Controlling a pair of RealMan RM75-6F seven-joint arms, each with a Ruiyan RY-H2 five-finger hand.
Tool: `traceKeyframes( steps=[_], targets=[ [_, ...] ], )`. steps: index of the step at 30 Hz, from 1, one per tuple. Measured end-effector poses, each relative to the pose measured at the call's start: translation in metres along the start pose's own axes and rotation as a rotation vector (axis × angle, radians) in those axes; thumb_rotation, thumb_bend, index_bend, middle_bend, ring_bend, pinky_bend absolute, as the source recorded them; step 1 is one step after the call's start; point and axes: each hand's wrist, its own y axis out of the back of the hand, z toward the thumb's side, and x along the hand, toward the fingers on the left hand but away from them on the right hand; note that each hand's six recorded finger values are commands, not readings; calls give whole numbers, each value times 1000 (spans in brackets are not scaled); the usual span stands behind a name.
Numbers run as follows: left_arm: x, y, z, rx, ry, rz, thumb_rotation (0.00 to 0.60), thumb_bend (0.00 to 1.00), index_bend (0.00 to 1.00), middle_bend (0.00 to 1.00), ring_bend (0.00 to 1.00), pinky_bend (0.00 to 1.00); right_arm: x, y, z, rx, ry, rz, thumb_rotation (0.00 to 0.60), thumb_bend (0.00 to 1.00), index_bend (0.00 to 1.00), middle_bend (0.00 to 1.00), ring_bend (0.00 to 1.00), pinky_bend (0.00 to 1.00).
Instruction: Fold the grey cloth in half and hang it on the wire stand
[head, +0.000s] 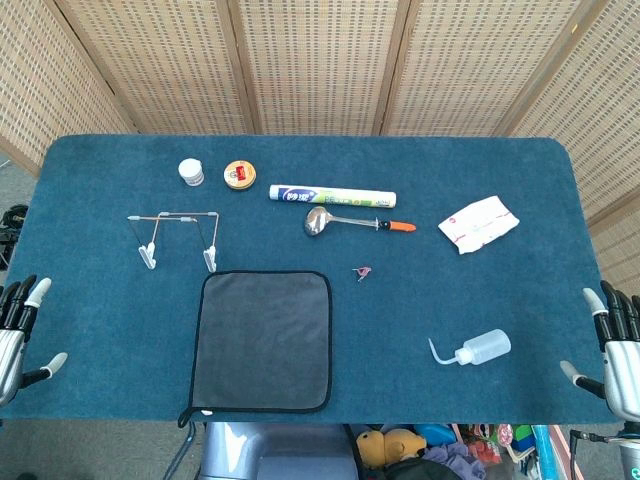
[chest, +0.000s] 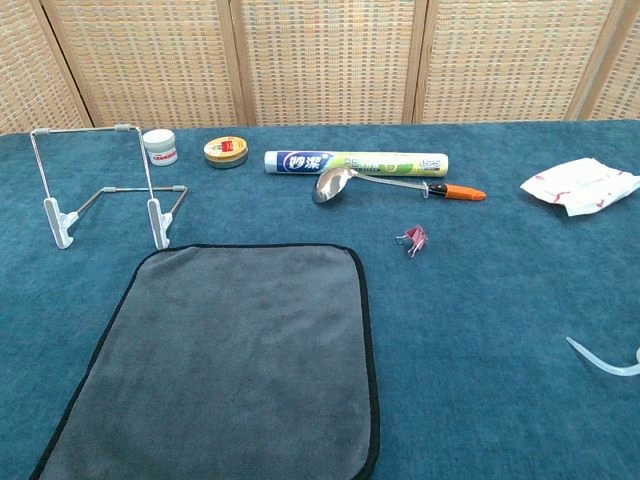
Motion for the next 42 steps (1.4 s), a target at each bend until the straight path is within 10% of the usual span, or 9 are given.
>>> traceKeyframes(
  steps=[14,23,33,42],
  targets=[
    [16,-9,7,-2,-84,-22,600,189,19,0,0,0,0,0,0,-34,-13,19,600,0,0,0,0,0],
    [64,-37,24,-52,-444,-3,600,192,239,0,0,0,-5,-4,2,-12,-36,62,600,0,0,0,0,0],
    [106,-90,69,135,-858,-63,600,215,287,0,0,0,-14,-6,-7,1,-94,62,600,0,0,0,0,0],
    [113,-121,105,156,-1016,-170,600,235,294,0,0,0,-20,-7,-16,9,-134,61,600,0,0,0,0,0]
  ],
)
